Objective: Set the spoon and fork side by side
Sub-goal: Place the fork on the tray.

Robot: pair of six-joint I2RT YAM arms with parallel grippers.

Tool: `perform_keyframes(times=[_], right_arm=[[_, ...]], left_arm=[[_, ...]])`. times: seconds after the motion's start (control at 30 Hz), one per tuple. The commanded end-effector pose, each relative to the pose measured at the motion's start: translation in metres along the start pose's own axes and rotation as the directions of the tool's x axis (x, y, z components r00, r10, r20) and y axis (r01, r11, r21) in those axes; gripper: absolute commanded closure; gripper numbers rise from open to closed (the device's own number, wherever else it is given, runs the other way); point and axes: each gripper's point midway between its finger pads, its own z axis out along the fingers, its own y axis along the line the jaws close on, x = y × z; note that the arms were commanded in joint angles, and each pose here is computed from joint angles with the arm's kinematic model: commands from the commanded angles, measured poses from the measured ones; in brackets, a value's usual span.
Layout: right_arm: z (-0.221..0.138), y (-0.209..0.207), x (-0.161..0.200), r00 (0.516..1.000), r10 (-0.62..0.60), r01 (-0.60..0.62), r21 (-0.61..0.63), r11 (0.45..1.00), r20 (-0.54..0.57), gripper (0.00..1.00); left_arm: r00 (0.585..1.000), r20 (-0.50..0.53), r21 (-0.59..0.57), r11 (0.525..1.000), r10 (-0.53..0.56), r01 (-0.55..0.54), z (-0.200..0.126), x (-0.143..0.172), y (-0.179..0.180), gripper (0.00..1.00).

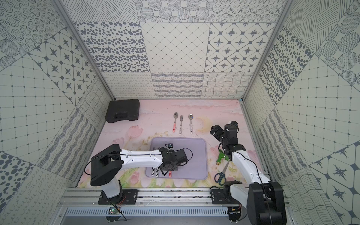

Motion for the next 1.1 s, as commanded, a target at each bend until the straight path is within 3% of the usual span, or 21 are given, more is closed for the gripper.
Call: perform_keyframes(times=[0.0, 0.3, 0.6, 1.07], right_arm=[[-0.003, 0.008, -0.007, 1.0, -0.006, 0.006, -0.028, 1.0, 0.027, 0.03], [-0.003, 0.008, -0.008, 1.0, -0.006, 0.006, -0.028, 1.0, 0.031, 0.03], [-0.003, 0.008, -0.007, 1.0, -0.006, 0.007, -0.028, 1.0, 0.03, 0.03], [-0.004, 0.009, -0.008, 0.999, -0.006, 0.007, -0.029, 1.0, 0.032, 0.03]], left_arm=[[1.0, -0.019, -0.014, 1.0, 0.016, -0.016, 0.0, 0.006, 0.001, 0.92], [1.0, -0.009, 0.0, 1.0, 0.03, -0.03, -0.005, 0.003, -0.002, 0.84], [0.998, 0.036, 0.021, 0.999, 0.041, -0.042, -0.023, -0.009, -0.005, 0.69], [0.983, 0.181, 0.076, 0.995, 0.044, -0.058, -0.078, -0.09, -0.007, 0.64]])
